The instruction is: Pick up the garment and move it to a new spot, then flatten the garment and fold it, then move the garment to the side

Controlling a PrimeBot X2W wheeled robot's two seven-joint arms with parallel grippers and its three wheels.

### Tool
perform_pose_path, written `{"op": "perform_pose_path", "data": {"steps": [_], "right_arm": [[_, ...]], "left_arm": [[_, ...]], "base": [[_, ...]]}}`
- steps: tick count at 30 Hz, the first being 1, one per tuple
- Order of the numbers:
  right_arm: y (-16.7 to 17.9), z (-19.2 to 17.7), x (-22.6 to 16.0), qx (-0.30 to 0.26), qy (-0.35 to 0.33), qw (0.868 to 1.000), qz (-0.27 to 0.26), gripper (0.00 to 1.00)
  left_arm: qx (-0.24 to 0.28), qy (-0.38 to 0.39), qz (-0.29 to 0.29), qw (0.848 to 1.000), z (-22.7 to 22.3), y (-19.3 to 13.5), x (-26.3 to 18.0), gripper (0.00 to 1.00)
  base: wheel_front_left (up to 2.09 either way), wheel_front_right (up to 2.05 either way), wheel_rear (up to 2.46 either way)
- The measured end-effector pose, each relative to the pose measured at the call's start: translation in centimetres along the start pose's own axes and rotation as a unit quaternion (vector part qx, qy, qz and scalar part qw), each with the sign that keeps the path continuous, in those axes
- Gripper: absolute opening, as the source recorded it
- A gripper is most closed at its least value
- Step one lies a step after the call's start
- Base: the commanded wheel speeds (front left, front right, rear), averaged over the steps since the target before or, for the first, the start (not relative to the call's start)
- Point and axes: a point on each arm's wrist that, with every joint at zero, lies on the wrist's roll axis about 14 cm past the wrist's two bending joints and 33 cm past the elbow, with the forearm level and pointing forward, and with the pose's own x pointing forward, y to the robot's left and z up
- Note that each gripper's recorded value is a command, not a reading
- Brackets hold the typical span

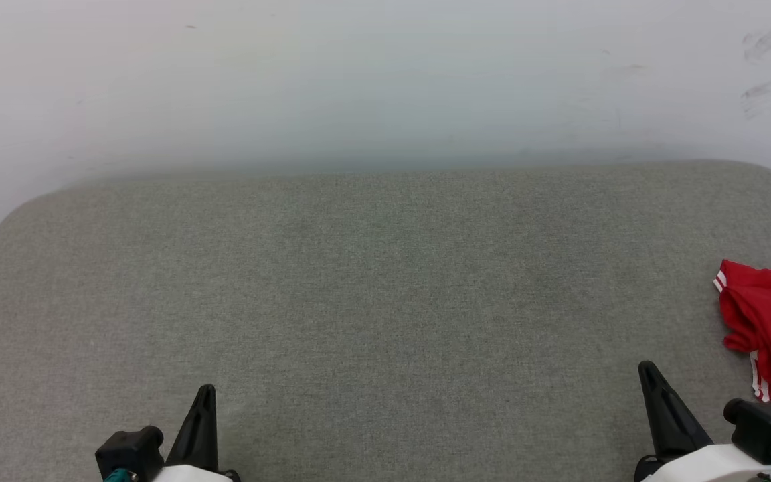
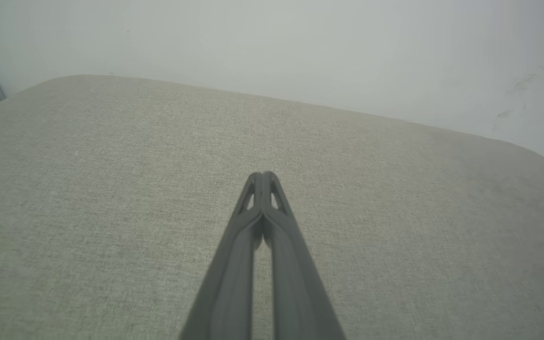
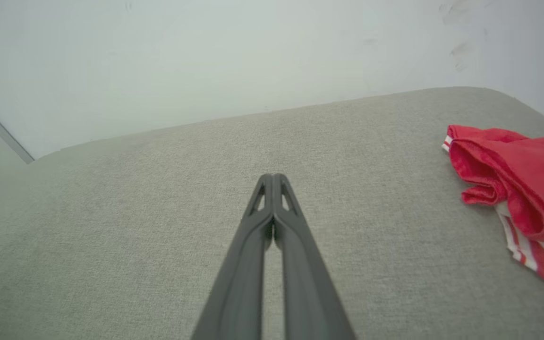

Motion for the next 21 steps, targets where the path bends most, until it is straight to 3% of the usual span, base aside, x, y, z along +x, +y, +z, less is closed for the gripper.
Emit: {"op": "perform_pose_path", "data": {"steps": [21], "right_arm": [[-0.4, -0.1, 1.0, 0.186, -0.003, 0.983, -0.005, 0.0]], "left_arm": [[-0.181, 0.013, 0.032, 0.983, 0.3, 1.2, 1.0, 0.0]], "base": [[0.0, 0.0, 0.0]]}}
